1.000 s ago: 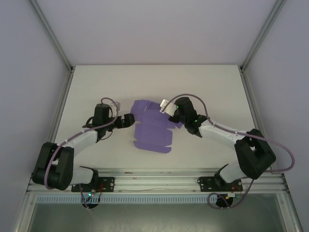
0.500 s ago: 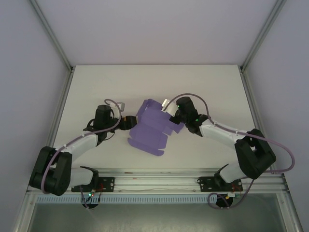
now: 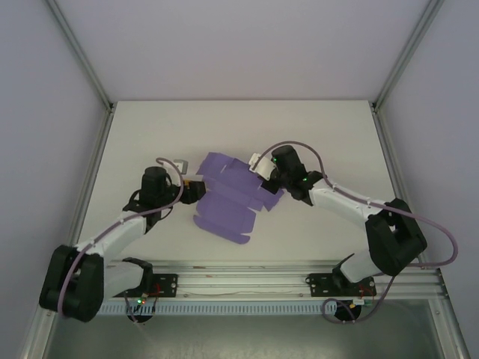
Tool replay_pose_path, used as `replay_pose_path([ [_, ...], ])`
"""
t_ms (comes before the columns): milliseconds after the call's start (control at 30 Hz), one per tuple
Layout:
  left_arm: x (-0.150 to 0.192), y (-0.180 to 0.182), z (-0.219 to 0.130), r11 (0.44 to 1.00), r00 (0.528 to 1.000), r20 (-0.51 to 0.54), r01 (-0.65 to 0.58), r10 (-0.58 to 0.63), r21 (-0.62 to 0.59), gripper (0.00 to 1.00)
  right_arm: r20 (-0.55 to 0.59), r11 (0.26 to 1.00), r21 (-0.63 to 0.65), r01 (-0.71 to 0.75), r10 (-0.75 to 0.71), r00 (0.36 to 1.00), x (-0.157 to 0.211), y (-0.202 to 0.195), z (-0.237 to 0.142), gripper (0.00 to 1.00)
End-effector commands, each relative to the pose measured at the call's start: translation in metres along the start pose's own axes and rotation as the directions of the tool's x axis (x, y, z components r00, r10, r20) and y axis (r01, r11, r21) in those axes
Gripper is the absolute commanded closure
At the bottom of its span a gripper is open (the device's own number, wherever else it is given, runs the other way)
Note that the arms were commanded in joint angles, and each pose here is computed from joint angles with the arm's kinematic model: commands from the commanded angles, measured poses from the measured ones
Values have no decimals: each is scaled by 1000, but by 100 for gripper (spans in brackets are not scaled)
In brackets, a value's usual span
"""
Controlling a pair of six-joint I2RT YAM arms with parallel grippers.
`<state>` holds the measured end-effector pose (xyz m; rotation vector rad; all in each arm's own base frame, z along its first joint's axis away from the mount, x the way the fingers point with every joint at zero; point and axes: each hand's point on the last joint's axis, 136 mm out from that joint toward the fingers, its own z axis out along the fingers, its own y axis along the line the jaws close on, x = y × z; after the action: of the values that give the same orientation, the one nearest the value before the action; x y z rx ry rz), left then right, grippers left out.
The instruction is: Assemble paper box
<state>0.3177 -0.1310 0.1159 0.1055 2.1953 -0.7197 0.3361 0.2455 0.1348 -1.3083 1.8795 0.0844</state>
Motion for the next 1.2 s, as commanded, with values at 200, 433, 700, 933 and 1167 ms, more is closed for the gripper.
replay_pose_path([
  [200,-26,-20,23,981,994,12,-107,107,159,65,2,995,-60,-75,75,997,-10,-5,-3,100],
  [433,-18,-14,23,985,996,33,-90,86,145,71,-3,987,-94,-129,129,992,-9,-8,-4,100],
  [700,-16,-30,15,966,991,67,-127,114,227,98,-33,942,-83,-324,322,946,-3,-32,1,100],
  [933,-9,-63,-4,903,969,115,-244,217,353,100,-80,879,-143,-455,448,891,13,-40,6,100],
  [1167,-6,-52,24,932,933,-7,-359,359,54,99,-74,877,-155,-455,449,891,7,-39,2,100],
])
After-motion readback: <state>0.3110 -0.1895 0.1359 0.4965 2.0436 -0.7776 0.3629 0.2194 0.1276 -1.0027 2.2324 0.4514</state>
